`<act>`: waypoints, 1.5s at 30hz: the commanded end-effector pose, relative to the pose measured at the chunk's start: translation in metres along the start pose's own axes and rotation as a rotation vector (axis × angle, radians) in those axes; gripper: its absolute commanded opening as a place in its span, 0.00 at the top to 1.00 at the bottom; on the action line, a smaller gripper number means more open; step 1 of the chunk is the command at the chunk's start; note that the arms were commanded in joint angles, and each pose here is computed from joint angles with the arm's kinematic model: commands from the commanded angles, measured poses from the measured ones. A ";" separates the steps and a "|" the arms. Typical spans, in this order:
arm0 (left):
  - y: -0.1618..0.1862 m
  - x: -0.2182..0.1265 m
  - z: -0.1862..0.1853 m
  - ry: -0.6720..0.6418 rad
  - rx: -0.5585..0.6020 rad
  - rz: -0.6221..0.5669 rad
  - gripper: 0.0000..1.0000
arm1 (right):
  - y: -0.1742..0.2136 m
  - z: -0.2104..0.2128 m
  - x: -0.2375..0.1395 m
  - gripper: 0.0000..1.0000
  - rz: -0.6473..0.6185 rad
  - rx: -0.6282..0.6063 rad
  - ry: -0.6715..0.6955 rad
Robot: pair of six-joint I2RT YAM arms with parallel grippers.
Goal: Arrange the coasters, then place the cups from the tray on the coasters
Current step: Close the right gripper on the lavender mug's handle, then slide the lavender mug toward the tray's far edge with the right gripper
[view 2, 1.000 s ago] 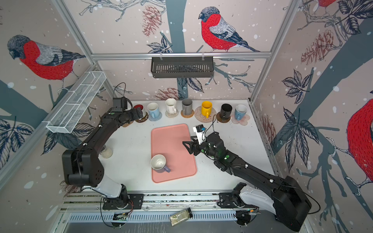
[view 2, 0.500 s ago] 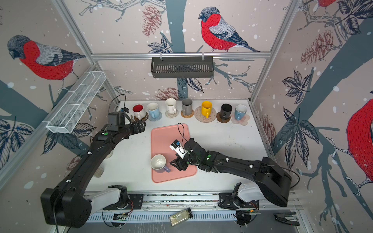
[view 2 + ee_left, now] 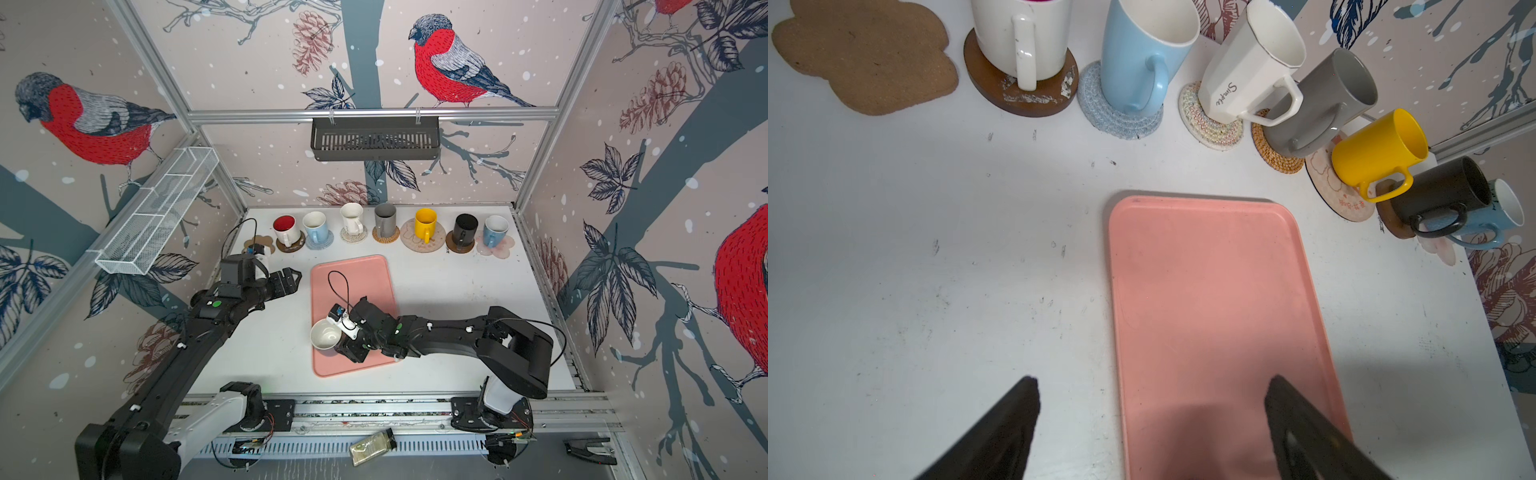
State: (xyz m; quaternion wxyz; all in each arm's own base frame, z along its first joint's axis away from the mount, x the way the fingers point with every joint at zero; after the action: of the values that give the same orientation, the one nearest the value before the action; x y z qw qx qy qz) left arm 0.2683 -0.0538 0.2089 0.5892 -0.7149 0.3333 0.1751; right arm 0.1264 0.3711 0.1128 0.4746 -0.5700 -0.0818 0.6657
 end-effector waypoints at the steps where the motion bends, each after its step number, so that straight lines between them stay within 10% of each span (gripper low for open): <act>1: -0.008 -0.001 -0.003 0.024 0.010 -0.047 0.14 | -0.002 0.002 0.007 0.49 0.004 -0.012 0.016; 14: -0.008 -0.003 -0.008 0.065 0.015 -0.059 0.14 | -0.012 -0.001 0.007 0.93 -0.040 0.043 0.080; 23: -0.009 -0.005 -0.012 0.091 0.021 -0.067 0.14 | -0.038 -0.018 -0.018 0.96 -0.144 0.151 0.185; 34: -0.010 -0.006 -0.014 0.102 0.015 -0.074 0.15 | -0.088 -0.091 -0.077 0.95 -0.468 0.539 0.625; 45: -0.008 -0.006 -0.015 0.115 0.010 -0.072 0.16 | -0.096 -0.122 -0.044 0.96 -0.448 0.637 0.745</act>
State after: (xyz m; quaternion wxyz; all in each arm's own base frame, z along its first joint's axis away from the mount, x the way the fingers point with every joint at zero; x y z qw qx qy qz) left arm 0.2650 -0.0648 0.2166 0.5783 -0.7269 0.3492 0.1232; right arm 0.2689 0.3344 0.1600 0.7314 -0.5758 0.1780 0.3189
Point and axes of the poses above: each gripper's point midway between its finger pads, its own x axis out along the fingers, its own z axis along the line the jaws close on, y = z × x, the point moved 5 cm from there along -x, back along the fingers, and after that the axes turned 13 degrees about x, right-handed, at the moved point
